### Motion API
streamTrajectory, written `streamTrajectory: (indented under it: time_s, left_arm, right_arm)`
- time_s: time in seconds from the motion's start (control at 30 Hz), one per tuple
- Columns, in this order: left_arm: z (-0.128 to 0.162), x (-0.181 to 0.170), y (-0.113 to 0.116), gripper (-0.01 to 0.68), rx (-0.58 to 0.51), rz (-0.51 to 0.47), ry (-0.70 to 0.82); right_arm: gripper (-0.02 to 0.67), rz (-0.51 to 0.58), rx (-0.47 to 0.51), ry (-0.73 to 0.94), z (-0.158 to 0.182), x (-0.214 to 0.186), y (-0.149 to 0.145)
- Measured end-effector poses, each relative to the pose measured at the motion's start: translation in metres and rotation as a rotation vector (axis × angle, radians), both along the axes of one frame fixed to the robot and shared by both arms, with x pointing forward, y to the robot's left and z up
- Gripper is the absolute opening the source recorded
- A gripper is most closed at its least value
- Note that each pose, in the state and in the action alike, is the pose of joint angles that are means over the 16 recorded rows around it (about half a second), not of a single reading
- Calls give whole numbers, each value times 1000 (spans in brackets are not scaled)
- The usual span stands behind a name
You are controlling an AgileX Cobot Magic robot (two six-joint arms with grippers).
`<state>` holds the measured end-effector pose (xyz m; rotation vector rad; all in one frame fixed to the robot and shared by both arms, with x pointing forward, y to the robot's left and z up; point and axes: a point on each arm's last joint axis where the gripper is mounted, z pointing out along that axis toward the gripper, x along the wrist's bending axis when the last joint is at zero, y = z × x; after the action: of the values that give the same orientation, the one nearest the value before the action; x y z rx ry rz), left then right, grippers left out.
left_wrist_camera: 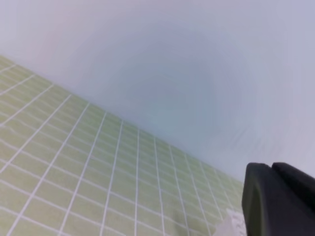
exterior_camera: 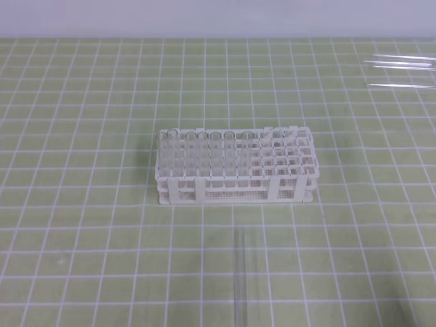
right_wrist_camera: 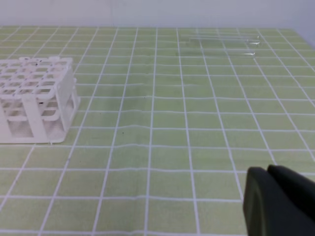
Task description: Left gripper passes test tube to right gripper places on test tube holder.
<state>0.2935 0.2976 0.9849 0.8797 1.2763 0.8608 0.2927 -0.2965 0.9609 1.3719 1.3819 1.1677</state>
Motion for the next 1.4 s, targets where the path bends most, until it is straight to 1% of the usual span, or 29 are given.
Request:
streamTrajectory:
  time_s: [0.1,0.3,0.47,0.63,0.8,0.83,0.9,1.0,1.13,1.27,1.4]
  left_arm:
    - [5,-1,1,-3,-48,5,-52]
    - [13,-2,3,-3,-107,12,-142]
    - [19,-3,4,-3,-200,2,-200]
    - [24,-4,1,-3,-243,-42,-183]
    - [34,-4,-4,-3,-212,-105,-89]
    - [37,-3,-5,-3,-199,-118,-63]
    - [44,-2,-7,-3,-137,-149,7]
    - [58,2,-11,-3,-15,-208,113]
    - [83,12,-22,-3,151,-314,237]
    - [102,31,-41,-3,350,-434,384]
    - [113,56,-69,-2,543,-557,533]
  right_arm:
    - [-18,0,0,0,0,0,0]
    - [-18,0,0,0,0,0,0]
    - [-18,0,0,0,0,0,0]
    - [-18,0,0,0,0,0,0]
    - [-18,0,0,0,0,0,0]
    - [-18,0,0,0,0,0,0]
    - [-18,0,0,0,0,0,0]
    - [-18,0,0,0,0,0,0]
    - [-18,0,0,0,0,0,0]
    - [-18,0,0,0,0,0,0]
    - [-18,0,0,0,0,0,0]
